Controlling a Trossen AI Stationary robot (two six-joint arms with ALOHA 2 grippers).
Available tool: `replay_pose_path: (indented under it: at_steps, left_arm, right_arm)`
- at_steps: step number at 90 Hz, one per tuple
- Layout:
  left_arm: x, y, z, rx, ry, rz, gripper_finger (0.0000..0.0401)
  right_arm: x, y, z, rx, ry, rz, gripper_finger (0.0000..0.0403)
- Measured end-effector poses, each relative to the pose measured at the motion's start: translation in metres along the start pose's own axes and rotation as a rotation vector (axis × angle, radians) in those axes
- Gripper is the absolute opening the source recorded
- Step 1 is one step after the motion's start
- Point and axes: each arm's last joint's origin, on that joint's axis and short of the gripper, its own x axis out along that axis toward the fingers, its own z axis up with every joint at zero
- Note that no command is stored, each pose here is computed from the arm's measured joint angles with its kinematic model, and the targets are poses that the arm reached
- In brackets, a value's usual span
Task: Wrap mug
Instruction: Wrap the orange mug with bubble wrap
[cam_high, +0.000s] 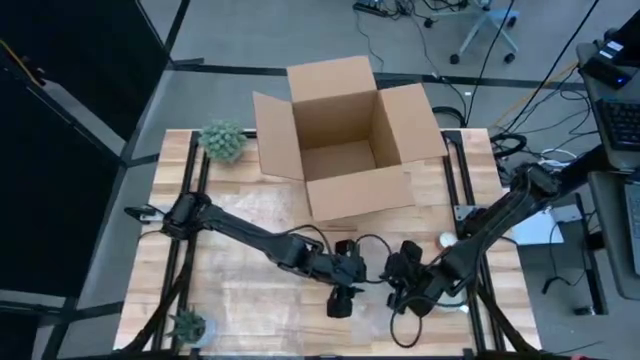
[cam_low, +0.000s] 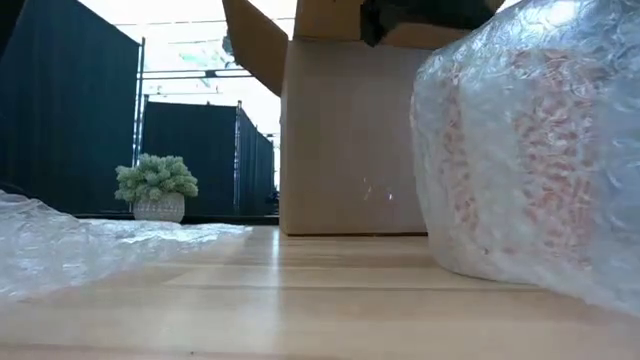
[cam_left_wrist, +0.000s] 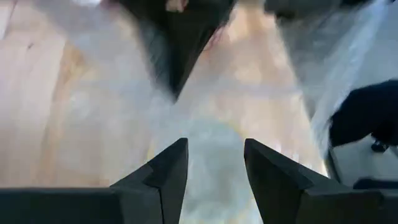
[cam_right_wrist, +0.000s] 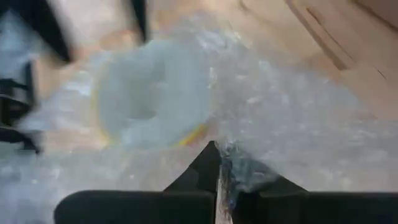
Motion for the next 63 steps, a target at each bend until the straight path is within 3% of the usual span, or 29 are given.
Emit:
replay_pose_path:
  at_steps: [13,23,40,63]
  left_arm:
    - [-0.014,-0.003,-0.013,-0.041,0.126,0.077,0.0146]
    - [-0.016,-0.012,-0.023,-0.007,0.174,0.149,0.0146]
    - [0.001,-0.018,-0.041,0.018,0.182,0.181,0.0146]
    - [0.012,-0.013,-0.04,-0.014,0.088,0.16,0.0146]
  right_arm:
    - [-0.007,0.003,0.008,0.002,-0.047,0.066,0.0]
    - [-0.005,0.006,0.014,0.001,-0.081,0.098,0.0]
    - [0.0,0.002,0.02,0.004,-0.087,0.072,0.0]
    - [0.001,0.005,0.025,-0.013,-0.118,0.107,0.0]
